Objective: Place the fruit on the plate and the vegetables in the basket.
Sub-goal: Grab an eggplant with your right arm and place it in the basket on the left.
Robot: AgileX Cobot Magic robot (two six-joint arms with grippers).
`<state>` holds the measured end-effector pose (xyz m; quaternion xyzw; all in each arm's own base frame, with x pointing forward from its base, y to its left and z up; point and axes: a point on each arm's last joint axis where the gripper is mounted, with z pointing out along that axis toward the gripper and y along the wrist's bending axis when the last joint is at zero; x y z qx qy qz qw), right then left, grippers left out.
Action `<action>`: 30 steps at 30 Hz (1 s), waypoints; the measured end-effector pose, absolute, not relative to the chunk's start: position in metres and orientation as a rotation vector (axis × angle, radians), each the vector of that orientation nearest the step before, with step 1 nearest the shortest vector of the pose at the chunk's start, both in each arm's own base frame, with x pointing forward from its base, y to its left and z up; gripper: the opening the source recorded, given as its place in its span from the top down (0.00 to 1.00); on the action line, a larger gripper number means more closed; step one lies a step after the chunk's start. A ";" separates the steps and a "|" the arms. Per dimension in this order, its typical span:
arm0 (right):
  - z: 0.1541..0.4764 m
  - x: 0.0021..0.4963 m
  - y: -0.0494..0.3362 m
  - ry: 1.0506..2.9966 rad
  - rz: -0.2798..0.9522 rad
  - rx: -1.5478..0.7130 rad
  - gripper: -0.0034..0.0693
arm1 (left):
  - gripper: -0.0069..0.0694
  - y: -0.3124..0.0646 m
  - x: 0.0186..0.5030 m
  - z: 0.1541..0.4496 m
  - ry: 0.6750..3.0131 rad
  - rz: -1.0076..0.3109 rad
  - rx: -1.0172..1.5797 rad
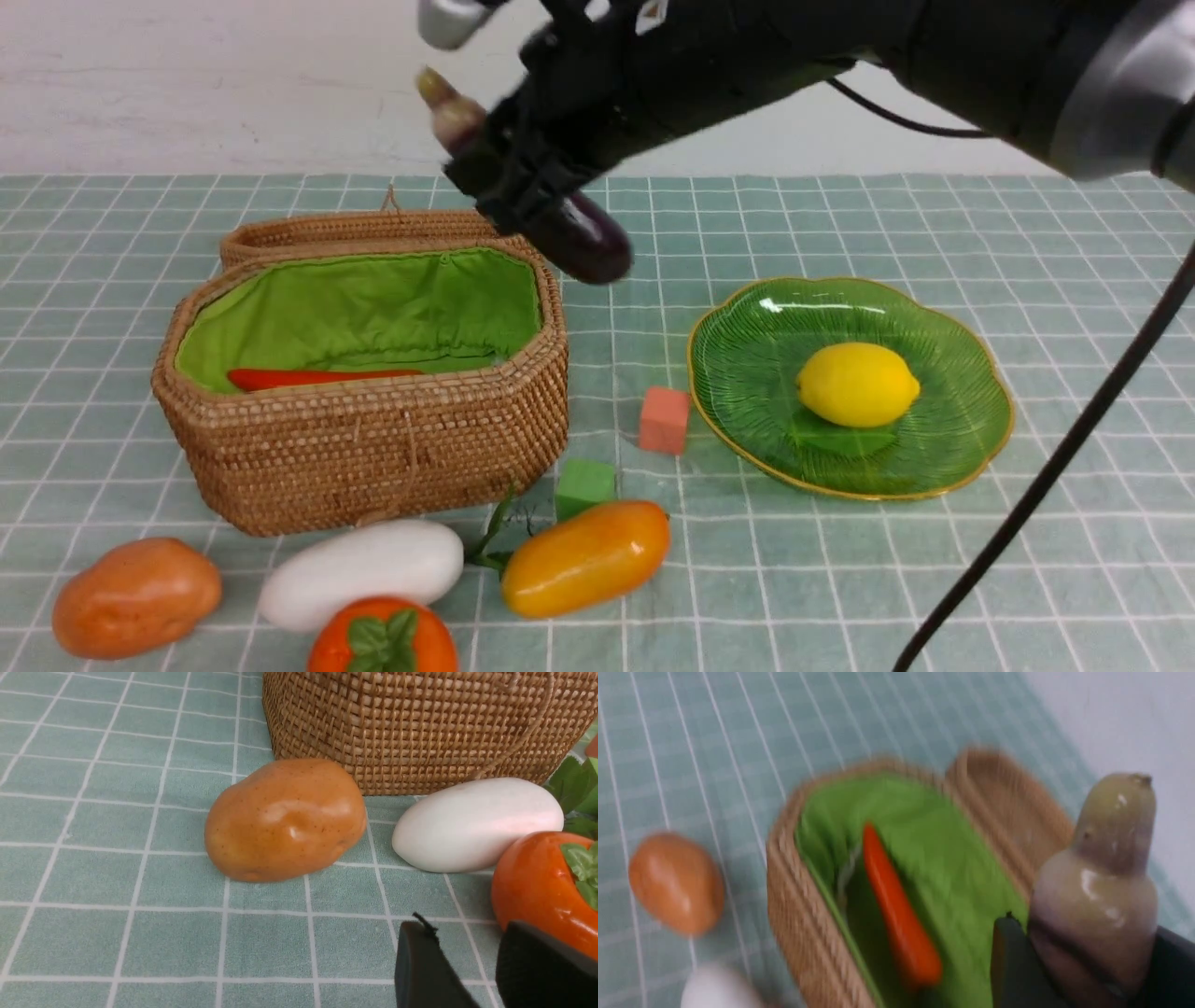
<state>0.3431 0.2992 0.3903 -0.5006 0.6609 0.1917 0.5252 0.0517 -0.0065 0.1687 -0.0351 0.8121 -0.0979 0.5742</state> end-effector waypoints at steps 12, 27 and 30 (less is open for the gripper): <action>0.306 0.377 0.358 1.533 0.572 -1.057 0.56 | 0.60 -0.007 0.052 0.169 1.903 -0.229 -0.082; 0.297 0.370 0.363 1.616 0.728 -1.071 0.02 | 0.60 -0.007 0.052 0.169 1.903 -0.229 -0.082; 0.316 0.345 0.359 1.549 0.792 -1.301 0.06 | 0.60 -0.007 0.052 0.169 1.903 -0.229 -0.082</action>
